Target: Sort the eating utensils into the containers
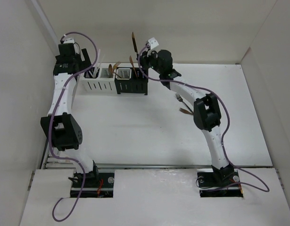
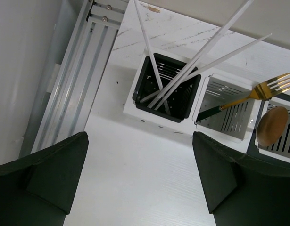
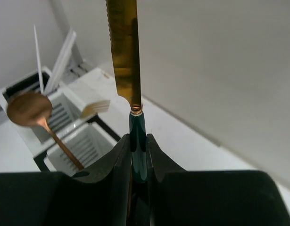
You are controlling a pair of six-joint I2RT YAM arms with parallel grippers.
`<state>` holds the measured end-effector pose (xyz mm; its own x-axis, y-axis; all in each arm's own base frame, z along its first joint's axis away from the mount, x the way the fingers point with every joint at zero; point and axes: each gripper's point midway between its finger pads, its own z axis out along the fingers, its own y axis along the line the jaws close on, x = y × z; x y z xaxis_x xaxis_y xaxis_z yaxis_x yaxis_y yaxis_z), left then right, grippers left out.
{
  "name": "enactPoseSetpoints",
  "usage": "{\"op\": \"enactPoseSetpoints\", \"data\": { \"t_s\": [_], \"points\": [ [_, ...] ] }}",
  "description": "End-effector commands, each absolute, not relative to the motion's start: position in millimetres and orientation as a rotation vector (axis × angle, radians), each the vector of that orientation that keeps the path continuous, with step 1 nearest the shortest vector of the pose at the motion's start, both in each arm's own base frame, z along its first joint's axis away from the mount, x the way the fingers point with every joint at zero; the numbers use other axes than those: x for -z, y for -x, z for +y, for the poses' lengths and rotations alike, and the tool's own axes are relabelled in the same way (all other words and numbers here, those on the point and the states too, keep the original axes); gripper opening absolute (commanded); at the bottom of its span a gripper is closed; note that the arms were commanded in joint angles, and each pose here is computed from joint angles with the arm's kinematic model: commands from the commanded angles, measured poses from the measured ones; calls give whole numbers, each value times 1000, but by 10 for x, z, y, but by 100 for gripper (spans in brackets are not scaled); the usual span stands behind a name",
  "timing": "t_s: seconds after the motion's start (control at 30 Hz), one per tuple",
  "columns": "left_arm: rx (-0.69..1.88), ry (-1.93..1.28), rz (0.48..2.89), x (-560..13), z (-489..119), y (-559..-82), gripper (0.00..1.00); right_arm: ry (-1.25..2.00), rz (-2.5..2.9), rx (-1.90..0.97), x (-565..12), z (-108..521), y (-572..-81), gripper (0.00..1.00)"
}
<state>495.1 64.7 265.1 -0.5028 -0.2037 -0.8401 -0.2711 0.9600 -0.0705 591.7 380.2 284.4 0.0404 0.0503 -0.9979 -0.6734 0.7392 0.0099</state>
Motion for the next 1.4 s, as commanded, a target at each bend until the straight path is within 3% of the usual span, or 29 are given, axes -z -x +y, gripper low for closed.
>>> {"op": "enactPoseSetpoints", "data": {
  "t_s": [0.0, 0.33, 0.47, 0.5, 0.7, 0.87, 1.0, 1.03, 1.07, 1.17, 1.23, 1.37],
  "points": [
    [-110, 343, 2008, -3038, 744, -4882, 90, 536, 1281, -668, -3200, 3940, -5783, 0],
    [-115, 359, 2024, -2953, 827, -4880, 92, 568, 1475, -676, -2349, 3953, -5570, 1],
    [-115, 359, 2024, -2953, 827, -4880, 93, 566, 1463, -677, -2463, 3922, -5519, 41],
    [-115, 359, 2024, -2953, 827, -4880, 93, 564, 1447, -678, -2563, 3911, -5501, 47],
    [-114, 358, 2015, -2974, 825, -4870, 93, 516, 1368, -650, -3152, 3667, -5437, 68],
    [-114, 358, 2015, -2975, 825, -4870, 93, 442, 1380, -576, -3658, 3104, -5283, 73],
    [-123, 364, 2014, -2975, 841, -4866, 94, 402, 1654, -494, -3224, 2403, -5241, 71],
    [-123, 364, 2014, -2975, 841, -4866, 94, 358, 1828, -444, -2817, 2020, -5219, 66],
    [-123, 364, 2014, -2975, 841, -4866, 94, 329, 1914, -419, -2638, 1810, -5170, 50],
    [-116, 376, 2011, -2976, 836, -4868, 99, 218, 2259, -261, -1856, 991, -4897, 27],
    [-89, 416, 1990, -3029, 825, -4906, 99, 160, 2449, -116, -1375, 523, -4637, 25],
    [-19, 386, 1992, -3073, 716, -4948, 99, 133, 2533, -24, -1011, 201, -4425, 29]
  ]
}}
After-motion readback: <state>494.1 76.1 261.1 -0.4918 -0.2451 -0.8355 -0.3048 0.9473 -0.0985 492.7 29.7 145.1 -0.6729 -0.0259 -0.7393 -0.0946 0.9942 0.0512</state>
